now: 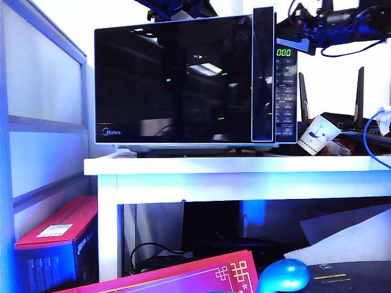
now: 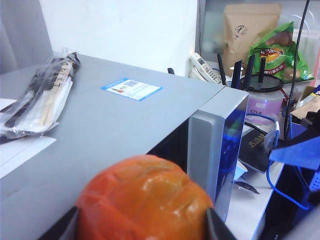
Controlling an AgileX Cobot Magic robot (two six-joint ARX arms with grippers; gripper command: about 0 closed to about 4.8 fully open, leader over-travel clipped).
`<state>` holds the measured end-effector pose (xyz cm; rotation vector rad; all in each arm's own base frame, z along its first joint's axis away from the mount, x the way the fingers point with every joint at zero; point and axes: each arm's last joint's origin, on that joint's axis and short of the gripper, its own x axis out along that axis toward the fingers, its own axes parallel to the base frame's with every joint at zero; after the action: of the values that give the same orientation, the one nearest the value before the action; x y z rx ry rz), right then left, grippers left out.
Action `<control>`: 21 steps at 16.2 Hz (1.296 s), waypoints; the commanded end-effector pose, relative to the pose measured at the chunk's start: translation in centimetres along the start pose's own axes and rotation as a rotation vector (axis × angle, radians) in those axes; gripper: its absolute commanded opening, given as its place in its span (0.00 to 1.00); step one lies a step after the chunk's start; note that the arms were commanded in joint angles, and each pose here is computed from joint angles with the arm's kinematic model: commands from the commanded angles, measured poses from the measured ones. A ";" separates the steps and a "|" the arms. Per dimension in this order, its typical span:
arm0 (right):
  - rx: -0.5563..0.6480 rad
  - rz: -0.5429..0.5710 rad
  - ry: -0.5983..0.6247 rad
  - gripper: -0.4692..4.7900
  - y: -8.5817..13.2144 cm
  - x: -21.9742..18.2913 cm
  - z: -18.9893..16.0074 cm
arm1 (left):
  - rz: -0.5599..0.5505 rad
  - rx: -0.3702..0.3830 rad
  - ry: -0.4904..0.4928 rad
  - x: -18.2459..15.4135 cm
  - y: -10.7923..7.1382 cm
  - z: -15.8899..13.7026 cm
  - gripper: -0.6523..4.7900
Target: Open the microwave door, place the orange inside the microwave, then close the microwave door.
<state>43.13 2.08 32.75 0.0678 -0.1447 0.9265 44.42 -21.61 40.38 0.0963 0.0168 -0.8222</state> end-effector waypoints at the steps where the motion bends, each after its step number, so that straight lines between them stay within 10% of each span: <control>1: -0.022 0.022 -0.003 0.63 0.3 0.2 0.3 | 0.009 -0.010 0.016 0.0 0.1 -0.3 0.64; 21: 0.031 0.252 0.044 0.63 2.2 1.6 -0.1 | 0.027 0.068 -0.252 -4.5 -1.4 7.2 0.64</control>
<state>42.57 4.40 32.47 0.0643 -0.0894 1.1571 40.72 -20.05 46.95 0.0629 -0.2259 -0.8017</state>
